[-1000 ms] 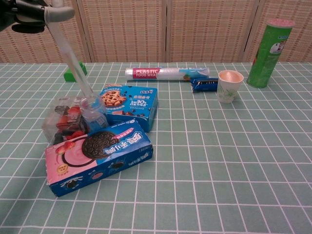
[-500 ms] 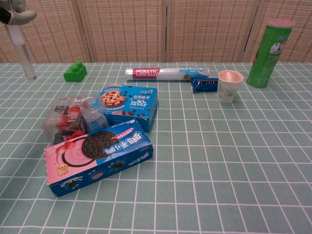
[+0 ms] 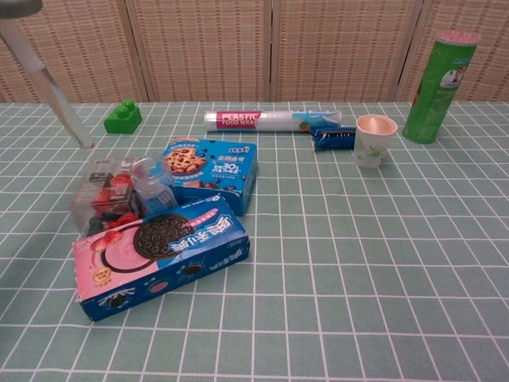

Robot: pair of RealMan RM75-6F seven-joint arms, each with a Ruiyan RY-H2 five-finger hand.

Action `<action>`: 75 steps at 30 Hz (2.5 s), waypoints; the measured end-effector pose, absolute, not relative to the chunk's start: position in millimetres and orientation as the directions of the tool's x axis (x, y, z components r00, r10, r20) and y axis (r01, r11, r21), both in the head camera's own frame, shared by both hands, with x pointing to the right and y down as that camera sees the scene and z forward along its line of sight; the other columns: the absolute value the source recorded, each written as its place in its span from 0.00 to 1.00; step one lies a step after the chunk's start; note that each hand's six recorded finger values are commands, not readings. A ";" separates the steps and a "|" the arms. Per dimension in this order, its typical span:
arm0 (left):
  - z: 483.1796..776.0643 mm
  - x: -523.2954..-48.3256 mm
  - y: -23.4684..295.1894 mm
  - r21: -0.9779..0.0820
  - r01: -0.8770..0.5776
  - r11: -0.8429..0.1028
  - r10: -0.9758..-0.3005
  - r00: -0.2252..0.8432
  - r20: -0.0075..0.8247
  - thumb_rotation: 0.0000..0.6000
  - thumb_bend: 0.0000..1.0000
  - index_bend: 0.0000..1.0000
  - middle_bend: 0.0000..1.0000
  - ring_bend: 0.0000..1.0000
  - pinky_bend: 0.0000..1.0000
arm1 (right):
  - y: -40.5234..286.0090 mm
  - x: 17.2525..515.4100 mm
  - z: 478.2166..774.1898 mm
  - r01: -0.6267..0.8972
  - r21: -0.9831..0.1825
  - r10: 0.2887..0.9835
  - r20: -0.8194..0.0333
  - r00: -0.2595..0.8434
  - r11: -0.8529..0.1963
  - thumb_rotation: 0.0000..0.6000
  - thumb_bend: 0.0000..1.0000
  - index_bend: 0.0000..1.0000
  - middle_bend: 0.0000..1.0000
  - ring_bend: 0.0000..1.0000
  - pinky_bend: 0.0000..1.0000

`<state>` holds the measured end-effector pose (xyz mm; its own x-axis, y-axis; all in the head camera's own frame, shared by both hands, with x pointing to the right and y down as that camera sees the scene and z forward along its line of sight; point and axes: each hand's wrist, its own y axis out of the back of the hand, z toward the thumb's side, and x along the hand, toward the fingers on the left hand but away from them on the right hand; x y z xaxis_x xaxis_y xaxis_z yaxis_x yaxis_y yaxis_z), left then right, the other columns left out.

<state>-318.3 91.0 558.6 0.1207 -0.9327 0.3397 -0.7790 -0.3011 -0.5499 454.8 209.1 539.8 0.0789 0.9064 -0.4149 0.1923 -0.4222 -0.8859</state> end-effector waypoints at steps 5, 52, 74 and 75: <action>562.2 -324.7 90.8 -0.730 -0.621 -0.286 -0.953 0.102 0.287 1.00 0.36 0.86 1.00 1.00 1.00 | 209.1 455.6 539.0 0.194 -0.886 0.907 -0.414 0.077 -0.421 1.00 0.28 0.33 0.46 0.36 0.51; 579.2 -314.9 100.9 -0.570 -0.726 -0.385 -0.902 0.163 0.401 1.00 0.36 0.87 1.00 1.00 1.00 | 209.4 457.2 537.6 0.198 -0.885 0.907 -0.414 0.076 -0.421 1.00 0.28 0.33 0.46 0.36 0.51; 575.8 -299.6 94.6 -0.664 -0.665 -0.343 -0.932 0.153 0.328 1.00 0.36 0.86 1.00 1.00 1.00 | 209.8 456.5 537.6 0.198 -0.884 0.906 -0.415 0.082 -0.423 1.00 0.28 0.33 0.46 0.36 0.51; 573.7 -295.7 93.5 -0.643 -0.684 -0.345 -0.931 0.159 0.330 1.00 0.36 0.86 1.00 1.00 1.00 | 209.8 456.4 537.5 0.199 -0.884 0.906 -0.415 0.083 -0.423 1.00 0.28 0.33 0.46 0.36 0.51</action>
